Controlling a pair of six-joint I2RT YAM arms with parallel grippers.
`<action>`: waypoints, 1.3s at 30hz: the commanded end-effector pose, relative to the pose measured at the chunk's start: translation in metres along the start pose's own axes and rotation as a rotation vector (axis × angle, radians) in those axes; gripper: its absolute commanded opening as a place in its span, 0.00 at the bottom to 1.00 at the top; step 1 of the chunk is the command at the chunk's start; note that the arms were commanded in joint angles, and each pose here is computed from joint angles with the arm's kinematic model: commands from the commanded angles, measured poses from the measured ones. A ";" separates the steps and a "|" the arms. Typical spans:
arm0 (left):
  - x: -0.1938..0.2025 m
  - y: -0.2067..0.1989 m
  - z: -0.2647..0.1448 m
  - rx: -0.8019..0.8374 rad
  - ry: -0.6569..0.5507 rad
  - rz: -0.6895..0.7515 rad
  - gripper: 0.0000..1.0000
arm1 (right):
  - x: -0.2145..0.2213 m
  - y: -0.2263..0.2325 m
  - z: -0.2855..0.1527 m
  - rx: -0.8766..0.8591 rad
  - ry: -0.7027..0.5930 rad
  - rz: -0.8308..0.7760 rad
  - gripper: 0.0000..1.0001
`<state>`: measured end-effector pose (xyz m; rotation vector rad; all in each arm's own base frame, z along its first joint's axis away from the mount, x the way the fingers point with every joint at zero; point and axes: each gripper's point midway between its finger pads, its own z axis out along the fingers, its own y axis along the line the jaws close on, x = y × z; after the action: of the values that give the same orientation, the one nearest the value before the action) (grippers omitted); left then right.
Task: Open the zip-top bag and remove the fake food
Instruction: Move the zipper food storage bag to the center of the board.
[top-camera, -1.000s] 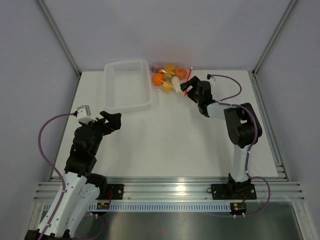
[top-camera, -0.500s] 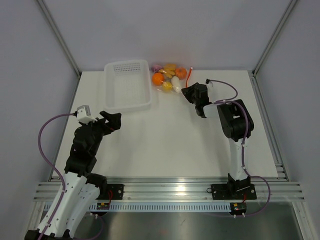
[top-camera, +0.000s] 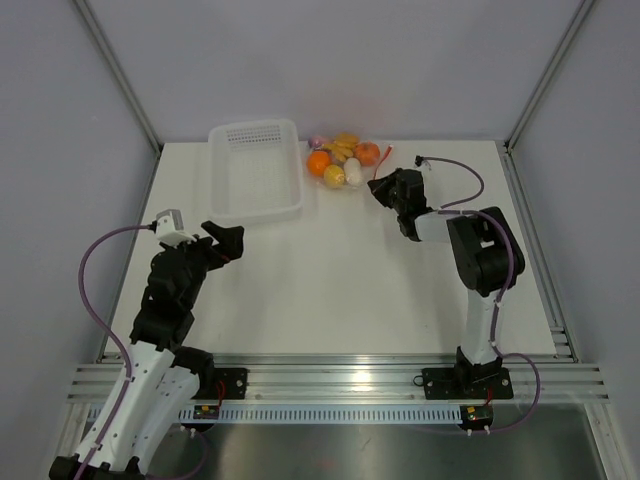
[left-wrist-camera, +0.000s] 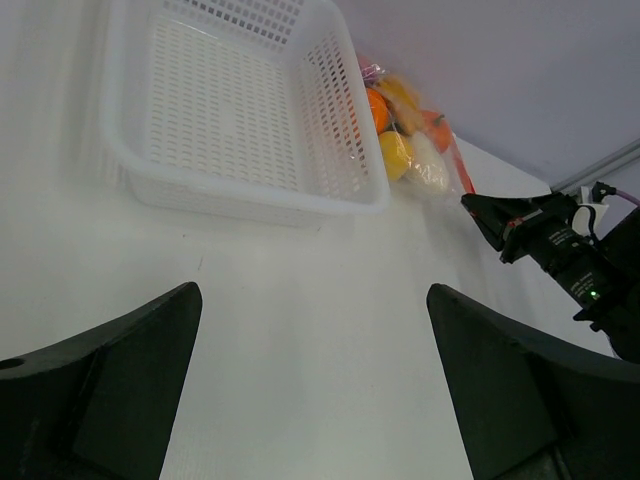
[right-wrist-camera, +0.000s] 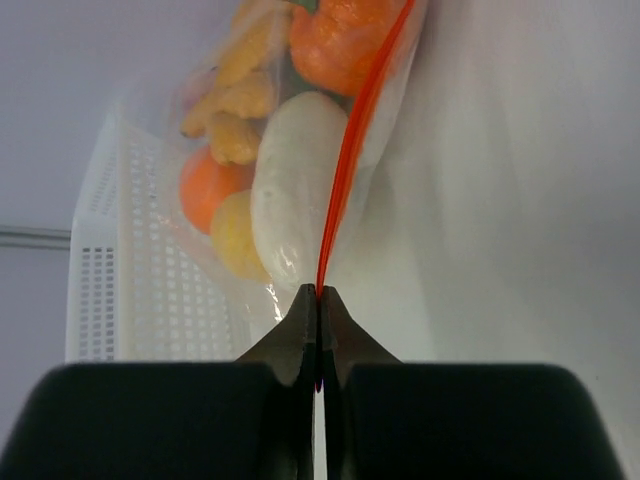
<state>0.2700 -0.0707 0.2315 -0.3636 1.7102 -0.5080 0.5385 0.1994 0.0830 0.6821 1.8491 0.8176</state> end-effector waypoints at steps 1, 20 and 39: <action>-0.013 -0.019 0.002 0.065 -0.019 -0.010 0.99 | -0.042 0.064 -0.042 -0.148 -0.062 -0.082 0.00; -0.015 -0.041 -0.007 0.201 -0.029 0.016 0.99 | 0.039 0.085 -0.233 -0.214 0.094 -0.276 0.04; 0.002 -0.064 0.000 0.322 0.045 0.053 0.99 | 0.009 0.053 -0.268 -0.027 0.067 -0.434 0.96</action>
<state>0.2671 -0.1109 0.2459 -0.1648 1.6958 -0.6920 0.2893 0.2013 0.2072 0.1307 1.9511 0.7242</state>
